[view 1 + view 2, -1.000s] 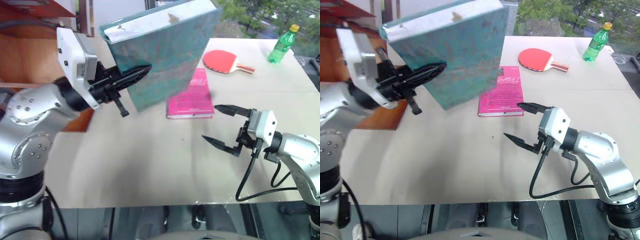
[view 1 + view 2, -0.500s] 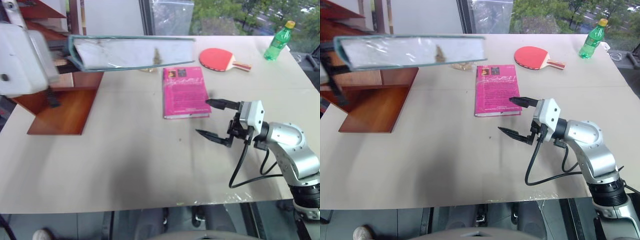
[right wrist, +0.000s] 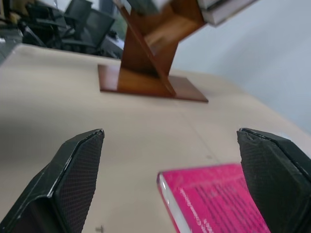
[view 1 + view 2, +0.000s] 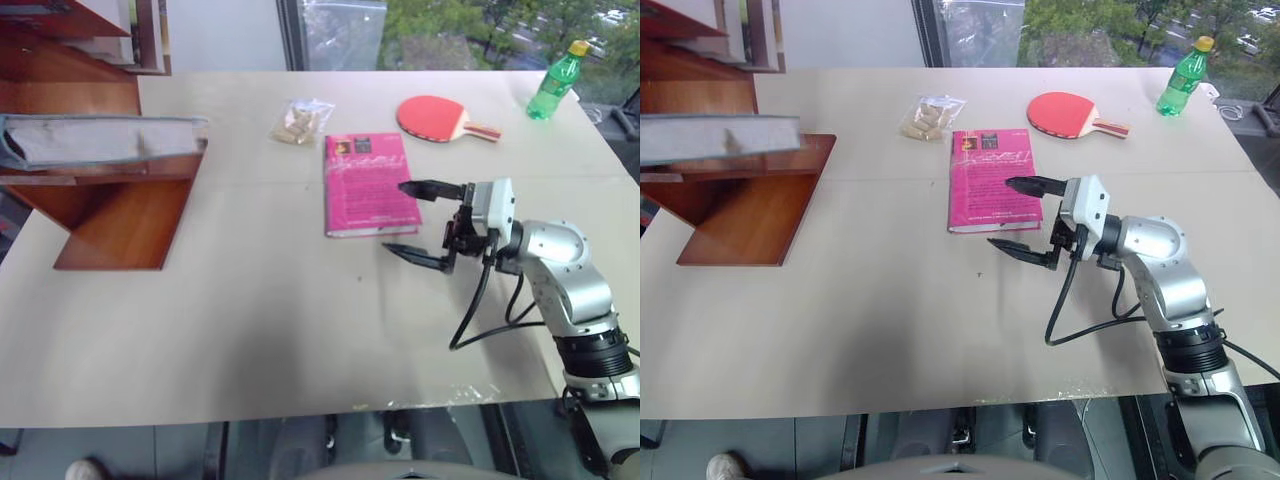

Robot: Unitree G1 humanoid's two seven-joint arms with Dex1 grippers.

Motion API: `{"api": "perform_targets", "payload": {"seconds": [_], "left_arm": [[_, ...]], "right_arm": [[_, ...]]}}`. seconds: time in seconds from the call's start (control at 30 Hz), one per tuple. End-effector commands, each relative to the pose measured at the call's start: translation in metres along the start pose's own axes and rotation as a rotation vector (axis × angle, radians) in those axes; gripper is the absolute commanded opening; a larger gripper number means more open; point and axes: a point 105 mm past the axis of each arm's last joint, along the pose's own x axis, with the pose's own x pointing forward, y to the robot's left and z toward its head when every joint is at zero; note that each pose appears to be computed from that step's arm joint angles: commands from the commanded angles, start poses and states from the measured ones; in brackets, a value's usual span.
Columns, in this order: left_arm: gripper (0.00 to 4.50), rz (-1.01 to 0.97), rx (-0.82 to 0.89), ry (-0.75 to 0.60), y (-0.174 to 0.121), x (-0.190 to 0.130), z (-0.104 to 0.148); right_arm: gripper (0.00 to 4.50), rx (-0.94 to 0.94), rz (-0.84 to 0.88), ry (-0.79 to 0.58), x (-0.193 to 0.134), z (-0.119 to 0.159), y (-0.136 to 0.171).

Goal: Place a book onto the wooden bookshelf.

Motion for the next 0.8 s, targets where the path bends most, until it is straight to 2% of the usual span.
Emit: {"api": "perform_targets", "payload": {"seconds": [0.03, 0.2, 0.53, 0.8], "left_arm": [[0.05, 0.033, 0.037, 0.038, -0.003, 0.007, -0.016], [0.05, -0.011, 0.025, 0.018, -0.016, 0.032, -0.034], [0.05, 0.000, 0.028, -0.045, -0.014, 0.069, -0.047], [0.05, 0.028, -0.055, -0.029, -0.010, 0.073, -0.052]], "right_arm": [[4.49, -0.066, 0.002, -0.126, 0.003, 0.044, 0.001], [4.49, -0.100, -0.016, -0.174, 0.008, 0.068, 0.006], [4.49, -0.095, -0.067, -0.208, 0.010, 0.081, 0.005], [4.49, -0.089, -0.077, -0.256, 0.010, 0.089, 0.005]]}}
